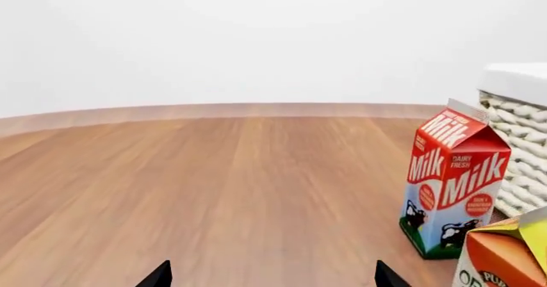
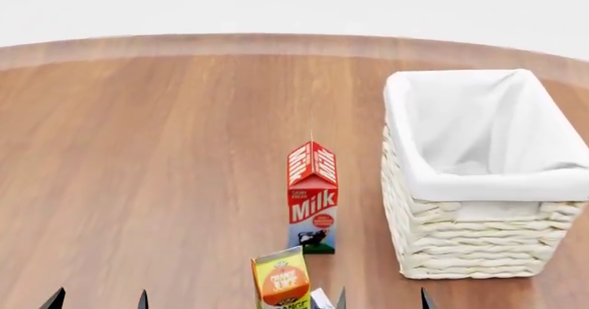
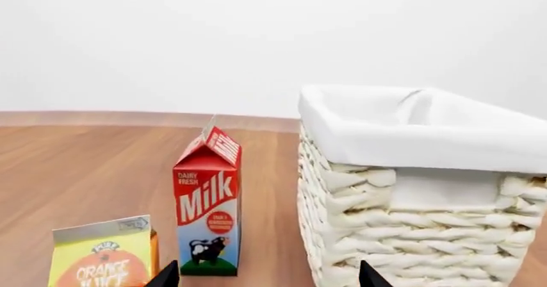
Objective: Pick up the orange juice, and put it in the basket.
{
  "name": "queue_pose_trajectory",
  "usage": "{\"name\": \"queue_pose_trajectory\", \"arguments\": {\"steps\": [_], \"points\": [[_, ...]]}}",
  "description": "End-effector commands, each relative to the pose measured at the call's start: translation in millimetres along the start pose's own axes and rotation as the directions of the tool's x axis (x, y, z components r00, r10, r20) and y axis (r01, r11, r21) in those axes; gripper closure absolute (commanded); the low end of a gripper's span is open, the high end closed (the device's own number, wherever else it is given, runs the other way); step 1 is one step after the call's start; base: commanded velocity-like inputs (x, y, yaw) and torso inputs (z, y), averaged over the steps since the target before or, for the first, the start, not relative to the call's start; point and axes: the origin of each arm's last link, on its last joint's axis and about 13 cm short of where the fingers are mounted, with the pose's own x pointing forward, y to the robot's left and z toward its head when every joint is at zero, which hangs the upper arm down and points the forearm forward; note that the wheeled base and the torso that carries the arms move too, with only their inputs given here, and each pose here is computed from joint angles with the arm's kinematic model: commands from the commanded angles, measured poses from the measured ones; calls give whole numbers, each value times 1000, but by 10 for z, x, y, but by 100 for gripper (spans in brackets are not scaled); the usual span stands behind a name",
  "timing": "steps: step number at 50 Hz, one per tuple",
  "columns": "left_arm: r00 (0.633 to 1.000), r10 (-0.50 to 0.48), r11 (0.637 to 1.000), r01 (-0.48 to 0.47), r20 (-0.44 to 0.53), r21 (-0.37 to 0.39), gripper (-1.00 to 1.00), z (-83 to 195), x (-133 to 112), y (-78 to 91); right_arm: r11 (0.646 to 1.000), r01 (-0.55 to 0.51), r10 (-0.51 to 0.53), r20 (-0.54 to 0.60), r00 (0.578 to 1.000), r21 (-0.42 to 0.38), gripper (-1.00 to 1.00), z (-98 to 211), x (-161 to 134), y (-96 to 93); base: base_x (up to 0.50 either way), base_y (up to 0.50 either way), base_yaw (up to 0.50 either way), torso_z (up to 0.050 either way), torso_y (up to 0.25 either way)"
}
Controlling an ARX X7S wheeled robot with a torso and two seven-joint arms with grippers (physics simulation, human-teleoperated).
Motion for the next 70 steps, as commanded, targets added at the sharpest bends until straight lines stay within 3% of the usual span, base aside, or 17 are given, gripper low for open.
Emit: {"name": "queue_pose_trajectory", "arguments": {"steps": [1, 17, 37, 58, 70], "points": [[1000, 0, 1000, 0, 0, 0, -100, 0, 0, 0, 1000, -2, 2, 1, 1000, 0, -100, 4, 3, 3, 375, 0, 0, 0, 0], [1000, 0, 1000, 0, 0, 0, -100, 0, 0, 0, 1000, -9, 9, 2, 1000, -1, -100, -18, -10, 19, 374, 0, 0, 0, 0], [1000, 0, 1000, 0, 0, 0, -100, 0, 0, 0, 985, -170, 171, 73, 983, -17, -100, 217, -519, 240, 0, 0, 0, 0, 1], [1000, 0, 1000, 0, 0, 0, -100, 0, 0, 0, 969, -244, 248, 107, 963, -47, -100, 324, -771, 323, 0, 0, 0, 0, 0], [1000, 0, 1000, 0, 0, 0, -100, 0, 0, 0, 964, -262, 265, 94, 960, -38, -100, 225, -867, 335, 0, 0, 0, 0, 0]]}}
